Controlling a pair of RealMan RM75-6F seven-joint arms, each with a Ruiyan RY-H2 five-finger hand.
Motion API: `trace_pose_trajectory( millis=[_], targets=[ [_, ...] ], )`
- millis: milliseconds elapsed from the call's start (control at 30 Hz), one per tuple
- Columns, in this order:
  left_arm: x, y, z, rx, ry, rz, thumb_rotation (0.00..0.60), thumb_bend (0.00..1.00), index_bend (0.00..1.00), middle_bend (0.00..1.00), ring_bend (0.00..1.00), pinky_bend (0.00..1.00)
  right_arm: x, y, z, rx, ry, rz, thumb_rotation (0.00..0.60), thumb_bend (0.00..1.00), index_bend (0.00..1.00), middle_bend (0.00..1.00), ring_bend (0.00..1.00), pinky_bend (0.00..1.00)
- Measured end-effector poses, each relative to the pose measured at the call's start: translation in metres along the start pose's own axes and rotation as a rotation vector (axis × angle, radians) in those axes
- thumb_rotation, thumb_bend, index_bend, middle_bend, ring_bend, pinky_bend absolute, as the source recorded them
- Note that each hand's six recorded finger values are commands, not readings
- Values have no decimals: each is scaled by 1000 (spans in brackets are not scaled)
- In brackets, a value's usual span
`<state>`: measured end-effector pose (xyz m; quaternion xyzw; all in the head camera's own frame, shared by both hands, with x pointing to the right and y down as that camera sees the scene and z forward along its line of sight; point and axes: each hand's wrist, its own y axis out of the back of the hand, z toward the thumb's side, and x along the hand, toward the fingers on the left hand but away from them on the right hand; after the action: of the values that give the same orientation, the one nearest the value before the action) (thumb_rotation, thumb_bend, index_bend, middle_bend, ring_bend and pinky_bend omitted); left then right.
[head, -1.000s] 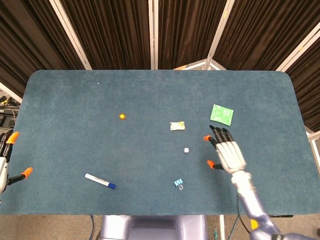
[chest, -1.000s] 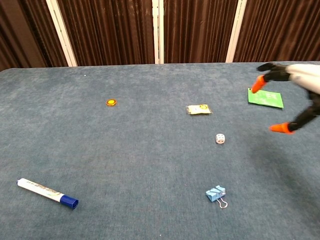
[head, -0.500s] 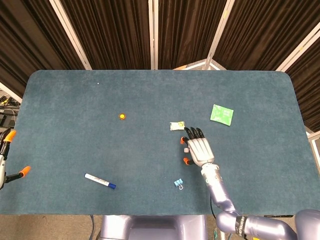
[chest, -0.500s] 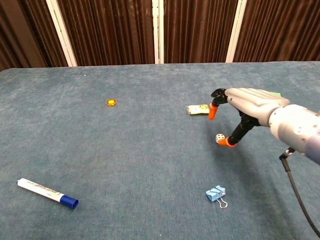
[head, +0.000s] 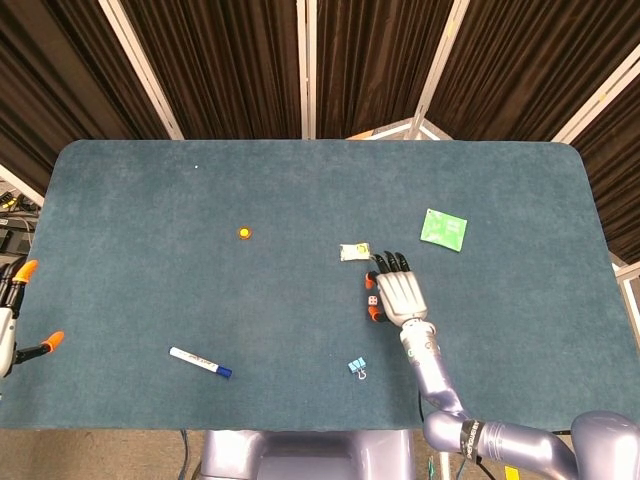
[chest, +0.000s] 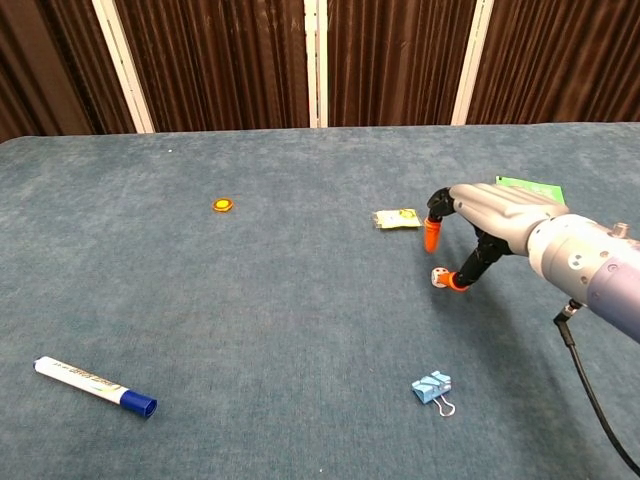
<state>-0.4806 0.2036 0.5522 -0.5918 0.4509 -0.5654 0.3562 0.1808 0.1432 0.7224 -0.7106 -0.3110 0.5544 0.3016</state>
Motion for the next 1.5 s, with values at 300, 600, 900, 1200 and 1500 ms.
trace_pose_trajectory(
  millis=[300, 600, 900, 1200, 1500],
  targets=[
    [-1, 1, 1, -1, -5, 2, 600, 0, 0, 0, 0, 0, -1, -5, -4, -2, -16, 16, 600, 233, 476, 123, 0, 0],
    [-1, 3, 1, -5, -8, 9, 600, 0, 0, 0, 0, 0, -2, -12, -6, -2, -21, 30, 600, 238, 481, 129, 0, 0],
    [-2, 4, 2, -5, -11, 11, 600, 0, 0, 0, 0, 0, -5, -17, -8, 9, -28, 37, 600, 325, 558, 178, 0, 0],
    [-2, 5, 2, -9, -9, 14, 600, 0, 0, 0, 0, 0, -4, -16, -1, -11, -2, 20, 600, 374, 620, 220, 0, 0],
    [-4, 7, 1, -9, -8, 18, 600, 0, 0, 0, 0, 0, 8, 15, 16, -35, 58, -52, 600, 371, 609, 219, 0, 0]
  ],
)
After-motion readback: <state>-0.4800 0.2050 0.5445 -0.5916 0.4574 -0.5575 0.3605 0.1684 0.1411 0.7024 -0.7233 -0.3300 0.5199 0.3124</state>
